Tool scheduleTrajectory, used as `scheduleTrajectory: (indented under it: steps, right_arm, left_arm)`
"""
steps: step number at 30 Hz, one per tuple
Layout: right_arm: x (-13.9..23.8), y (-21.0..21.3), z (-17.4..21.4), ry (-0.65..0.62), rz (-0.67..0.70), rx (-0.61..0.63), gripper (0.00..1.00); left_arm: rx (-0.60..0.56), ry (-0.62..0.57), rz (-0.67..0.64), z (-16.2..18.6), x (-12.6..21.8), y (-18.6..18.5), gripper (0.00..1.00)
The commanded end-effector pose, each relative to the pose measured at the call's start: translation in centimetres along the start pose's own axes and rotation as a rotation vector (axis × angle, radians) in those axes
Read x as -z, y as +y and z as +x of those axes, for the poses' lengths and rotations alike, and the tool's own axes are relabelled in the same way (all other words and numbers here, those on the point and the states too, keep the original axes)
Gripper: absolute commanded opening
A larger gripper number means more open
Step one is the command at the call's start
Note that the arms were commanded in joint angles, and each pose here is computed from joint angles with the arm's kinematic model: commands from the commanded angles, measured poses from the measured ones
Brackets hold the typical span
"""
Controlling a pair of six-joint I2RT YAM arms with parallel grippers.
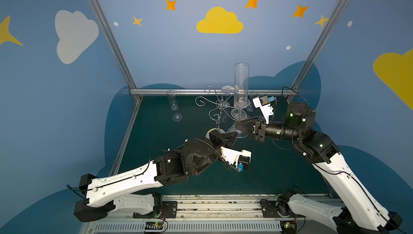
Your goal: Take the wine glass off the wine glass rack
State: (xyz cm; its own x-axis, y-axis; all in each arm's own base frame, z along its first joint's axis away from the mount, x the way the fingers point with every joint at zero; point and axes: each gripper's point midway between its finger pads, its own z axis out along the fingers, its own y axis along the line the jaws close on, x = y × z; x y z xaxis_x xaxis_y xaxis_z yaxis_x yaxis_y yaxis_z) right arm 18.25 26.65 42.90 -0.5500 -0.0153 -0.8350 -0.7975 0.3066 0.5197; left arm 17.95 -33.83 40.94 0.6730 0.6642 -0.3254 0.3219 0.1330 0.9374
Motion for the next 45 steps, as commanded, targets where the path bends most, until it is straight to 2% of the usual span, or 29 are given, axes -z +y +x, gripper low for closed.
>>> scheduleTrajectory:
  steps: [1,6,7,9,12,16,19,23,29,36,39,45]
  right_arm:
    - [-0.6,-0.2,-0.7,-0.036,0.005,0.032,0.22]
    - [-1.1,-0.6,-0.6,-0.042,0.013,0.031,0.0]
    - [-1.1,-0.7,-0.6,-0.046,0.014,0.032,0.0]
    - [-1.1,-0.9,-0.5,-0.053,0.025,0.03,0.0]
    - [-1.0,-1.0,-0.3,-0.059,0.029,0.042,0.0]
    - [-0.8,-1.2,0.1,-0.061,0.046,0.078,0.0]
    - [-0.8,-1.5,0.8,-0.056,0.063,0.111,0.0]
    - [-1.3,-1.4,2.8,-0.037,0.047,0.19,0.0]
    - [-3.0,-1.0,8.0,0.041,0.0,0.285,0.0]
    - [-4.5,-1.0,11.1,0.042,-0.02,0.288,0.0]
    - [-4.9,-0.7,11.3,0.015,-0.037,0.291,0.0]
    - [-6.4,0.3,11.6,0.026,-0.092,0.316,0.0]
  left_arm:
    - [0.021,-0.012,-0.048,-0.4,0.1,1.2,0.03]
    - [0.025,-0.011,-0.048,-0.4,0.0,1.1,0.03]
    - [0.028,-0.012,-0.052,-0.4,0.1,1.1,0.09]
    - [0.042,-0.016,-0.075,-0.3,0.2,1.3,0.34]
    - [0.121,-0.026,-0.106,-0.2,0.8,2.0,0.6]
    - [0.325,-0.092,-0.188,-0.3,3.1,4.9,0.75]
    - [0.555,-0.147,-0.214,0.3,5.2,7.1,0.79]
    - [0.865,-0.176,-0.165,2.5,6.8,8.5,0.84]
    - [1.198,-0.19,-0.085,5.0,7.3,8.1,0.89]
    - [1.46,-0.257,0.028,6.1,6.2,5.8,0.92]
    - [1.533,-0.28,0.087,6.1,5.6,5.0,0.92]
    - [1.598,-0.324,0.178,5.3,4.6,4.2,0.92]
